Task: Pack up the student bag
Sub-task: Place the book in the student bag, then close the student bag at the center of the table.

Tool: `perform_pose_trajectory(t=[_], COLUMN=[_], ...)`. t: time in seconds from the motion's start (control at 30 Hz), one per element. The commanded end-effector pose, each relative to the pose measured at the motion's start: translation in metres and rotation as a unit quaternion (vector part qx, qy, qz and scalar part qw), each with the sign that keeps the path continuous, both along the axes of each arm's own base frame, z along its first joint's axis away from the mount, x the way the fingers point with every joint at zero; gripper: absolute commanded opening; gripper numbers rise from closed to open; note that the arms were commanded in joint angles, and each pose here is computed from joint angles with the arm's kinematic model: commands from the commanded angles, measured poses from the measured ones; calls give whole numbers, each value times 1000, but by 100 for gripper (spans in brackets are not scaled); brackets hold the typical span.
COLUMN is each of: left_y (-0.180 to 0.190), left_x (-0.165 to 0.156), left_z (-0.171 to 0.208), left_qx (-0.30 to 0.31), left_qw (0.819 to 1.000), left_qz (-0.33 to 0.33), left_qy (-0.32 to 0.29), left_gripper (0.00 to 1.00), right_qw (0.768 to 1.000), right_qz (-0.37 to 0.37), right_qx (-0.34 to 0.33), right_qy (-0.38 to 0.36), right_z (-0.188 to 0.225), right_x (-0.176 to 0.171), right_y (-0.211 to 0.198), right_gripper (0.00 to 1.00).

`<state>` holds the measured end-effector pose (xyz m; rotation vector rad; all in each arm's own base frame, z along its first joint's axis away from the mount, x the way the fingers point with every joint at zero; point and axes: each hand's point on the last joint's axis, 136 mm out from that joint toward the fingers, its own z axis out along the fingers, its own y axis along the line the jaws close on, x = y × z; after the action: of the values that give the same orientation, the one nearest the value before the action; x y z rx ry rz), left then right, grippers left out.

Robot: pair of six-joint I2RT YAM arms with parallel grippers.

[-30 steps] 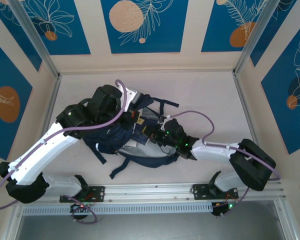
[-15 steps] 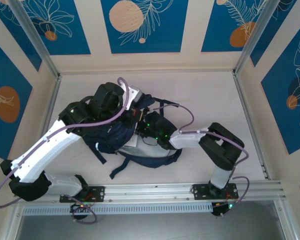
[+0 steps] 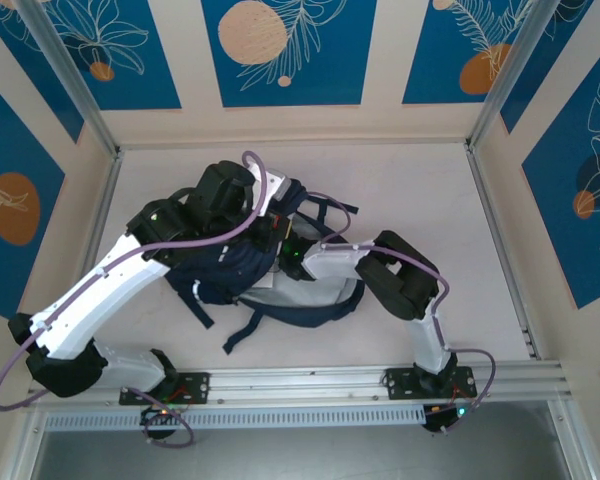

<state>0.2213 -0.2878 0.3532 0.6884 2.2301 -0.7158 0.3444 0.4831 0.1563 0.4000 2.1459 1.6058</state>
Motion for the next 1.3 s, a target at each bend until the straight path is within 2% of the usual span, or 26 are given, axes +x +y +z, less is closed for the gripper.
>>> perform_pose_trajectory(t=[0.0, 0.17, 0.37, 0.53, 0.7, 0.8, 0.87, 0.97, 1.03, 1.13, 1.27], left_y=[-14, -3, 9, 14, 10, 4, -1, -20, -27, -20, 3], left_x=[-1, 9, 18, 25, 27, 28, 29, 24, 21, 20, 14], left_z=[48, 46, 41, 29, 11, -11, -34, -60, -68, -64, -64], left_qx=[-83, -80, -85, -85, -78, -67, -58, -64, -67, -68, -53], left_qw=[995, 996, 995, 994, 995, 996, 995, 992, 990, 990, 991], left_qz=[-20, 7, 36, 56, 59, 59, 61, 33, 25, 34, 66], left_qy=[-42, -46, -41, -29, -5, 26, 56, 105, 126, 119, 106], left_gripper=[6, 6, 6, 6, 9, 12, 19, 44, 53, 61, 63], right_qw=[998, 997, 996, 996, 996, 993, 986, 970, 959, 949, 952], right_qz=[31, 39, 47, 41, 19, -12, -65, -151, -197, -233, -198], right_qx=[-48, -50, -40, -40, -49, -97, -146, -187, -202, -209, -224], right_qy=[-10, -33, -61, -62, -76, -71, -51, -33, -35, -47, -59], right_z=[-9, 7, 24, 16, 15, 13, 8, 2, 4, 11, 13], right_x=[-14, -28, -49, -66, -80, -88, -92, -101, -108, -118, -130], right_y=[-3, -24, -54, -81, -117, -156, -197, -262, -298, -335, -341], right_gripper=[56, 69, 75, 74, 66, 61, 58, 52, 49, 45, 38])
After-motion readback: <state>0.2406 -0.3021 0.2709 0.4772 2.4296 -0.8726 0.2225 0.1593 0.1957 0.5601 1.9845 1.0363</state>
